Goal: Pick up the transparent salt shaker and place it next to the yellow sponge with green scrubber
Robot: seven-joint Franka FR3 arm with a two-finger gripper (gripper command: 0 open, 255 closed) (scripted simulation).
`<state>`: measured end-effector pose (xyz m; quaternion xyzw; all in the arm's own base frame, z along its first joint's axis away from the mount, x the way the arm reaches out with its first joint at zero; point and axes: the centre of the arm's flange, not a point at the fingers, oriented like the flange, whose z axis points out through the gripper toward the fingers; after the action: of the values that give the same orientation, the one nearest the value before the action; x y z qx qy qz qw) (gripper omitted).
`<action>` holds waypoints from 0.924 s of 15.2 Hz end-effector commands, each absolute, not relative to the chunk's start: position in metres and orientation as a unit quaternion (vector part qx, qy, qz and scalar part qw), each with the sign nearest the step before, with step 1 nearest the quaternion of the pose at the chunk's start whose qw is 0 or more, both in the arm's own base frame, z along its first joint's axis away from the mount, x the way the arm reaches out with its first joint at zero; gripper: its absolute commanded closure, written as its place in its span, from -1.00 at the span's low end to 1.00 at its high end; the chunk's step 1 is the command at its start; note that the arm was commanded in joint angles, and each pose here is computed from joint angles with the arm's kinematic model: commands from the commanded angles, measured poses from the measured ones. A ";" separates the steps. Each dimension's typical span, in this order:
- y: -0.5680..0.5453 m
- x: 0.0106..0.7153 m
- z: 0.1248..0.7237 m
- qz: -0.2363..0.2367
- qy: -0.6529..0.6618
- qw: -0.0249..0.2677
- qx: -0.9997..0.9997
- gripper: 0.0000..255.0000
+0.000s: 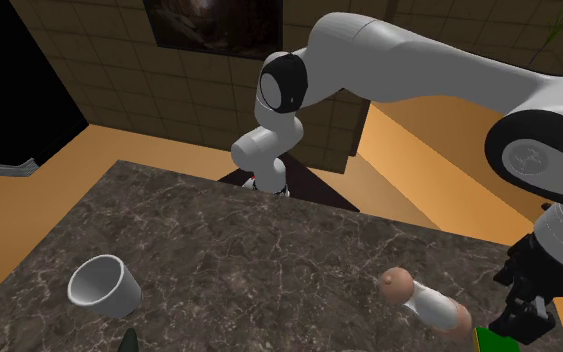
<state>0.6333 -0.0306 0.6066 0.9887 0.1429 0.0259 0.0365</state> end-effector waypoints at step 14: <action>-0.027 0.630 0.656 0.026 0.143 0.036 0.989 -1.00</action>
<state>0.6302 -0.0275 0.6564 0.9887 0.1429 0.0259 0.0365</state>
